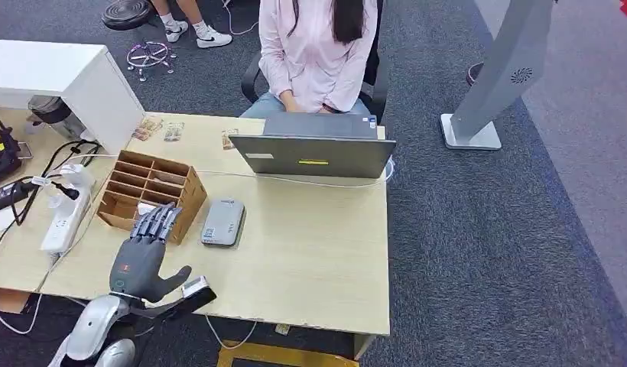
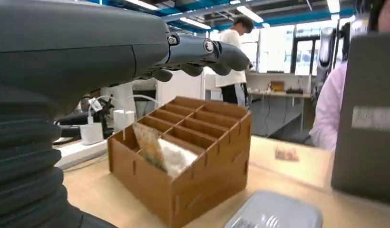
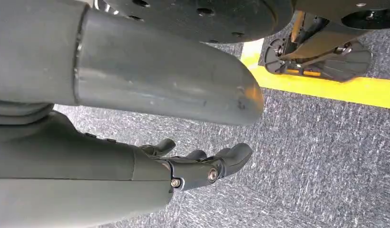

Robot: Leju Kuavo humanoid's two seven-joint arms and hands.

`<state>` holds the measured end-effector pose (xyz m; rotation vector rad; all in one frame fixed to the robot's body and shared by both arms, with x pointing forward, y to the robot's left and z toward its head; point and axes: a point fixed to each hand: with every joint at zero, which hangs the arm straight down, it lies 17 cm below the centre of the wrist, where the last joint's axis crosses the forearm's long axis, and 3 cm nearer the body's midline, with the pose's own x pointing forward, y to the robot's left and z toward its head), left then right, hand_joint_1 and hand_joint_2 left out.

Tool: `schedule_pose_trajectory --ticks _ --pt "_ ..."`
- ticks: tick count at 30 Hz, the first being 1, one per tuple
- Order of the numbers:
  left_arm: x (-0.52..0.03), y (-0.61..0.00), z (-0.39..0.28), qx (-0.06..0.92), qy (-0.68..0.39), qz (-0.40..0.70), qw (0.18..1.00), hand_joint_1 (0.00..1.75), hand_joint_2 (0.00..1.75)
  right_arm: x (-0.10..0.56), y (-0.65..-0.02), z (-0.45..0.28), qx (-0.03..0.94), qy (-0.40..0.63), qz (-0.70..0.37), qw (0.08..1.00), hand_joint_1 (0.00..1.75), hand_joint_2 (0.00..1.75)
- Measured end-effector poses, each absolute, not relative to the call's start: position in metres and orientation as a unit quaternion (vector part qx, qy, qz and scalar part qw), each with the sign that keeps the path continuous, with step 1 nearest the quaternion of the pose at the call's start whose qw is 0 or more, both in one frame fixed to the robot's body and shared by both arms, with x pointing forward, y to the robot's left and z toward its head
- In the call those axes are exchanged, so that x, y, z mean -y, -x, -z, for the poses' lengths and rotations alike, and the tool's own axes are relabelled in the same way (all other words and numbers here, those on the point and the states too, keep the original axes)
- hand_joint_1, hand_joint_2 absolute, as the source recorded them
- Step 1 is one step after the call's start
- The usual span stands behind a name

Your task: Pass the card to the sensor for recognition and then transmit it.

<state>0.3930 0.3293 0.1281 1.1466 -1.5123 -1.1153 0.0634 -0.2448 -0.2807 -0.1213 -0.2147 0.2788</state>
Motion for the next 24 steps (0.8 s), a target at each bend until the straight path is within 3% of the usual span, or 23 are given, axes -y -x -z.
schedule_pose_trajectory --ticks 11,12,24 --pt "-0.349 -0.369 -0.109 0.579 -0.481 0.450 0.480 0.00 1.75 0.248 -0.063 0.281 0.106 0.067 -0.133 0.983 0.00 0.00" --pt "-0.351 -0.369 -0.110 0.579 -0.483 0.449 0.480 0.00 1.75 0.248 -0.063 0.281 0.106 0.067 -0.133 0.983 0.00 1.75" --pt "-0.389 -0.409 -0.121 0.551 -0.528 0.429 0.483 0.00 1.75 0.245 -0.065 0.281 0.107 0.060 -0.146 0.982 0.00 1.75"
